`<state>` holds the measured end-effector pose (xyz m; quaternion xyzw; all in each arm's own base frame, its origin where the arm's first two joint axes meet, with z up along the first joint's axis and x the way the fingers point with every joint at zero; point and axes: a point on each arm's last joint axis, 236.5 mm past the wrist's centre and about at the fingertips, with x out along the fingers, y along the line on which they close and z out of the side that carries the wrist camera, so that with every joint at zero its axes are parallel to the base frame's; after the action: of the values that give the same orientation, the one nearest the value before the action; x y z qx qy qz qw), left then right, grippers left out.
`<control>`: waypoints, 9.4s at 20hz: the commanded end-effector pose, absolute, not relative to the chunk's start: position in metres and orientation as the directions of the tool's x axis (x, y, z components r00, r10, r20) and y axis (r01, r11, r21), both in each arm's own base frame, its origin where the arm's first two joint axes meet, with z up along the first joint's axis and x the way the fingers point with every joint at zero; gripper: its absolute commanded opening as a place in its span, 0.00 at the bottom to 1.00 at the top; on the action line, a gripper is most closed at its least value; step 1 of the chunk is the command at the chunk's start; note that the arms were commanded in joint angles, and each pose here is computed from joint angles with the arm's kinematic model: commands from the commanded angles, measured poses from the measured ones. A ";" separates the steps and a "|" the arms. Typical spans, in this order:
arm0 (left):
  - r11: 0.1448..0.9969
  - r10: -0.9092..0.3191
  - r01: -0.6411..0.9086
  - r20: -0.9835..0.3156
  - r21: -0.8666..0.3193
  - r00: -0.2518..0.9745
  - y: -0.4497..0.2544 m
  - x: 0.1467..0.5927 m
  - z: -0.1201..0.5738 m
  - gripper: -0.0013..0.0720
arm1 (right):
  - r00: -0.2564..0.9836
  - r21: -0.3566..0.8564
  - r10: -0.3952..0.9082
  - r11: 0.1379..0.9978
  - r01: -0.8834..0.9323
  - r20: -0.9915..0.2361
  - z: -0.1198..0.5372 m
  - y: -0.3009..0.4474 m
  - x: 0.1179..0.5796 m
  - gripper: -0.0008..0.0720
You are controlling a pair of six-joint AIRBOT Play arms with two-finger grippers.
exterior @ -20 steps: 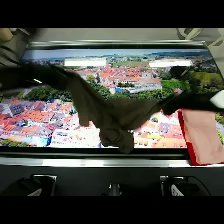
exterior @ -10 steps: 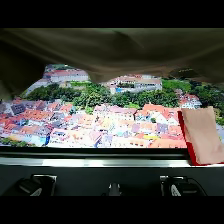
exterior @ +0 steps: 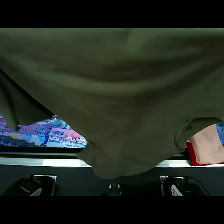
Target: Fold the shirts.
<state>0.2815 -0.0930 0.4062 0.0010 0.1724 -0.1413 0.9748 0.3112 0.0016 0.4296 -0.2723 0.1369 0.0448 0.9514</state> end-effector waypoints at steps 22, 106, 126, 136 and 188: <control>0.989 -0.102 -0.089 -0.977 -0.120 0.188 0.015 0.370 0.015 0.85 | -0.033 0.167 0.178 0.814 -0.556 -0.983 -0.010 0.039 0.364 0.71; 0.930 -0.310 -0.201 -0.951 -0.306 0.015 -0.004 0.307 -0.024 0.72 | -0.003 0.265 0.283 0.897 -0.353 -0.959 0.019 -0.033 0.410 0.67; 0.855 -0.454 -0.288 -0.891 -0.431 -0.014 -0.055 0.248 -0.115 0.05 | -0.146 0.420 0.395 0.875 -0.242 -0.907 -0.060 -0.018 0.348 0.55; 0.858 -0.448 -0.265 -0.893 -0.441 0.035 -0.055 0.254 -0.102 0.05 | -0.064 0.463 0.461 0.857 -0.225 -0.885 -0.111 0.032 0.371 0.54; 0.915 -0.257 -0.140 -0.816 -0.377 0.518 0.011 0.498 -0.010 0.05 | 0.454 0.059 0.239 0.925 -0.375 -0.858 -0.007 0.020 0.555 0.03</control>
<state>0.4884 0.0165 -0.0028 -0.1770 0.4992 -0.0329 0.8476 0.5423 0.0229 0.0011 -0.0560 0.5058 0.1843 0.8409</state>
